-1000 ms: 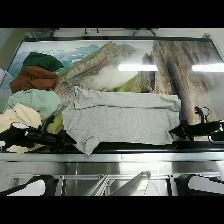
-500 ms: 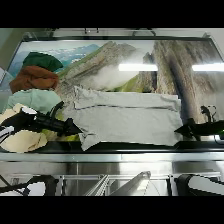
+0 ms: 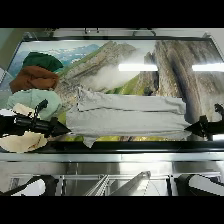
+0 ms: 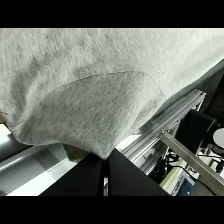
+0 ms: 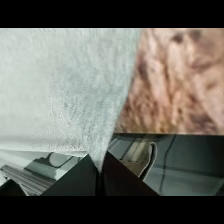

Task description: Fold the shirts.

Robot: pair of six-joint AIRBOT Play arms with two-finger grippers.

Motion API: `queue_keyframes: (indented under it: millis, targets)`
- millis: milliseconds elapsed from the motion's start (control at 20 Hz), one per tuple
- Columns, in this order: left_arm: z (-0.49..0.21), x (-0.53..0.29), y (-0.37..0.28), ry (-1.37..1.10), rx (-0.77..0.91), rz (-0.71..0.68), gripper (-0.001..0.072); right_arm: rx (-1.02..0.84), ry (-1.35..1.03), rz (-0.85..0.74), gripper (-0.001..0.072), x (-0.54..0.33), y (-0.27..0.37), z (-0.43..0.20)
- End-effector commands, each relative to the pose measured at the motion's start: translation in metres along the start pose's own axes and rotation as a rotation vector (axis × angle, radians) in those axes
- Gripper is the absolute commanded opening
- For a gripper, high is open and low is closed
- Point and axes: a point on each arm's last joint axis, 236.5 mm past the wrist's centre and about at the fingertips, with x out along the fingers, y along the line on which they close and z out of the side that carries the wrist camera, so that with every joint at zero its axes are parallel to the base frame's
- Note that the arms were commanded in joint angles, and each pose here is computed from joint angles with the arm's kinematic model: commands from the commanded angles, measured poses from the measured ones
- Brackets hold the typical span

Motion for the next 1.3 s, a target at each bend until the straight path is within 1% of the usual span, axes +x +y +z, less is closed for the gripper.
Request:
queue_keyframes:
  millis: [0,100,150,250,350,450,650,800,900,950,1000,1050,1100,1150,1200,1250]
  targets:
    - [0.017,-0.011,-0.030,-0.067,0.048,-0.104,0.0018,-0.018,-0.071,0.126,0.0013,-0.006,0.032,0.017]
    - [0.049,-0.032,-0.057,-0.165,0.114,-0.141,0.0019,-0.044,-0.160,0.225,0.0013,-0.016,0.059,0.039]
    - [0.067,-0.043,-0.071,-0.209,0.160,-0.144,0.0020,-0.051,-0.199,0.239,0.0013,-0.019,0.064,0.049]
    - [0.098,-0.056,-0.091,-0.251,0.248,-0.119,0.0020,-0.065,-0.261,0.217,0.0013,-0.019,0.068,0.068]
    - [0.129,-0.052,-0.105,-0.253,0.303,-0.101,0.0020,-0.080,-0.303,0.173,0.0013,-0.011,0.067,0.083]
    - [0.164,-0.038,-0.106,-0.256,0.292,-0.089,0.0020,-0.095,-0.343,0.116,0.0013,0.004,0.062,0.099]
    - [0.213,0.006,-0.096,-0.177,0.300,-0.097,0.0019,-0.161,-0.418,-0.004,0.0014,0.032,0.050,0.128]
    - [0.239,0.037,-0.082,-0.144,0.304,-0.095,0.0019,-0.187,-0.410,-0.045,0.0014,0.050,0.041,0.134]
    - [0.250,0.044,-0.078,-0.124,0.286,-0.105,0.0020,-0.214,-0.400,-0.052,0.0014,0.053,0.040,0.133]
    - [0.253,0.043,-0.078,-0.111,0.275,-0.114,0.0026,-0.228,-0.391,-0.045,0.0055,0.051,0.044,0.130]
    - [0.254,0.038,-0.082,-0.100,0.290,-0.124,0.0208,-0.255,-0.371,-0.038,0.0235,0.045,0.049,0.126]
    - [0.254,0.033,-0.089,-0.083,0.307,-0.135,0.0340,-0.289,-0.346,-0.027,0.0303,0.036,0.057,0.121]
    - [0.254,0.025,-0.095,-0.077,0.325,-0.141,0.0348,-0.315,-0.330,-0.028,0.0303,0.027,0.061,0.118]
    - [0.256,0.013,-0.101,-0.080,0.344,-0.144,0.0347,-0.336,-0.325,-0.056,0.0342,0.014,0.060,0.118]
    - [0.257,0.002,-0.109,-0.086,0.369,-0.146,0.0347,-0.331,-0.341,-0.123,0.0546,0.000,0.050,0.123]
    - [0.259,-0.007,-0.115,-0.094,0.386,-0.145,0.0347,-0.306,-0.360,-0.200,0.0637,-0.011,0.035,0.131]
